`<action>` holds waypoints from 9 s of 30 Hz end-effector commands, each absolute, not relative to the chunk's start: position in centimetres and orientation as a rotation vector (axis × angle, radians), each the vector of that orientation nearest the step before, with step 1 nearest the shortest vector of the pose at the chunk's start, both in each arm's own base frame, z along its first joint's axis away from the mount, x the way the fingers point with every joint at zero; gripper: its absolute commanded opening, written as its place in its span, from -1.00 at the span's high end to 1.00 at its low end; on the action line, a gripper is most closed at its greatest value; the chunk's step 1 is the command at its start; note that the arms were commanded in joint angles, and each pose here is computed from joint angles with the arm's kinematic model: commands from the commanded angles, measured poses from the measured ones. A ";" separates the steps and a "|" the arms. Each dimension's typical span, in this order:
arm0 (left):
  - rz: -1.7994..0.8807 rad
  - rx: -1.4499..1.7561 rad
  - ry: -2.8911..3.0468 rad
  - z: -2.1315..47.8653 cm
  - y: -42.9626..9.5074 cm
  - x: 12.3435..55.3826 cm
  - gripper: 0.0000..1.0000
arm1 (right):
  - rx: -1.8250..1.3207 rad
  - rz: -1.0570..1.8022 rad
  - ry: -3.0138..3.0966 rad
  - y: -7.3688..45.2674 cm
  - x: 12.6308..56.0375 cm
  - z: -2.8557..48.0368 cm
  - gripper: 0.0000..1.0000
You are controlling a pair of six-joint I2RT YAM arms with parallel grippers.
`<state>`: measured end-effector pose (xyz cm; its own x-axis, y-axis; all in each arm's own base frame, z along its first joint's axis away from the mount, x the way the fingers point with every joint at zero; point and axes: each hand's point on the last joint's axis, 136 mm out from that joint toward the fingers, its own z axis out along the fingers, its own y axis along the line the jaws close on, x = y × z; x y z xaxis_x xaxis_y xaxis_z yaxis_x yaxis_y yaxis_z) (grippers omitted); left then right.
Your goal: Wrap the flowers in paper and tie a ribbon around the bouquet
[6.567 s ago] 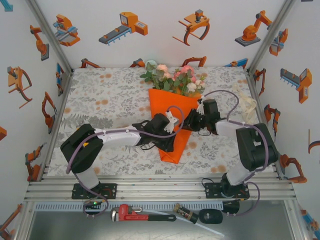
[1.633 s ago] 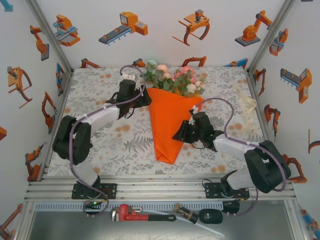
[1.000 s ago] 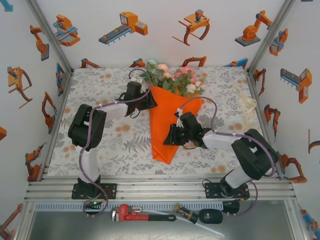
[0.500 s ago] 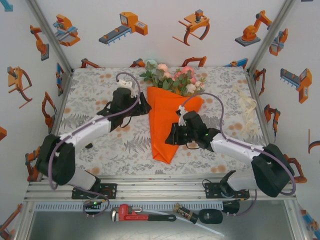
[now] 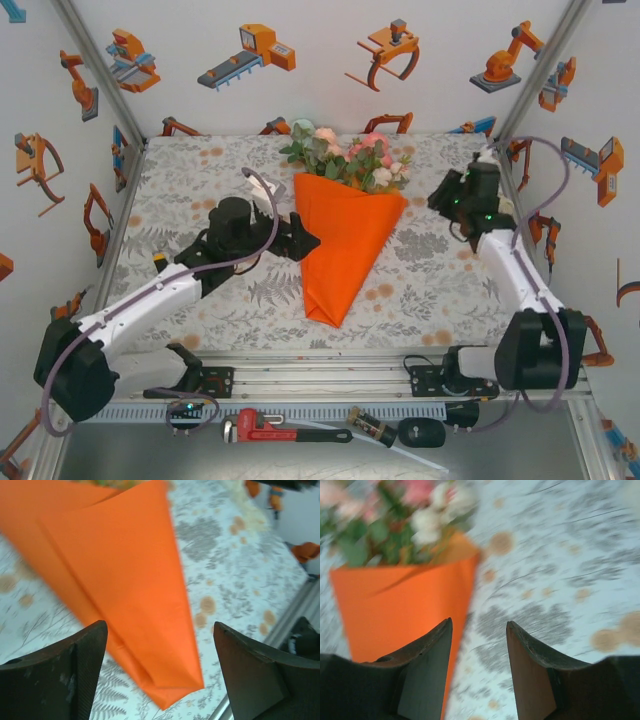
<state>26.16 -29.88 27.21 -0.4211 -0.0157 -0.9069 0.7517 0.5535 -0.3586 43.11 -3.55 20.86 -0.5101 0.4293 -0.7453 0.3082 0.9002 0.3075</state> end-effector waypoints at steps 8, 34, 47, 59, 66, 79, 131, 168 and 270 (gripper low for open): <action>-1.101 0.746 1.718 26.1 -32.1 23.7 -0.73 | 0.564 -0.313 2.446 -14.3 48.0 14.0 -0.02; -1.082 0.731 1.723 25.9 -32.1 24.2 -0.79 | 0.437 -0.131 2.790 -14.9 52.9 6.1 0.66; -1.089 0.739 1.698 27.1 -32.1 24.0 -0.82 | 0.461 -0.137 2.477 -13.0 53.2 16.7 0.41; -1.064 0.724 1.713 26.6 -31.4 23.7 -0.83 | 0.592 -0.322 2.571 -17.0 55.1 9.8 0.15; -1.006 0.731 1.691 26.5 -30.6 23.7 -0.95 | 0.615 -0.261 2.673 -17.2 54.7 6.3 0.16; -1.009 0.699 1.687 26.7 -30.5 23.9 -0.94 | 0.640 -0.158 2.705 -15.9 54.5 4.9 0.27; -1.091 0.558 1.769 26.3 -31.9 28.0 -0.94 | 0.220 0.575 2.268 13.4 44.3 22.6 1.00; -0.728 0.048 1.839 28.3 -22.1 32.1 1.00 | 0.520 0.088 2.308 -1.6 45.7 15.9 0.07; 0.046 -1.095 1.608 26.4 12.8 33.7 1.00 | 1.331 -0.155 1.925 -9.8 26.3 10.8 0.91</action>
<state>28.83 14.60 26.25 0.0658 -0.5275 -0.8470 -0.7852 0.4965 -0.3702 25.86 -8.64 11.02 -0.2237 0.7482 -0.6246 0.8154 0.4947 0.3006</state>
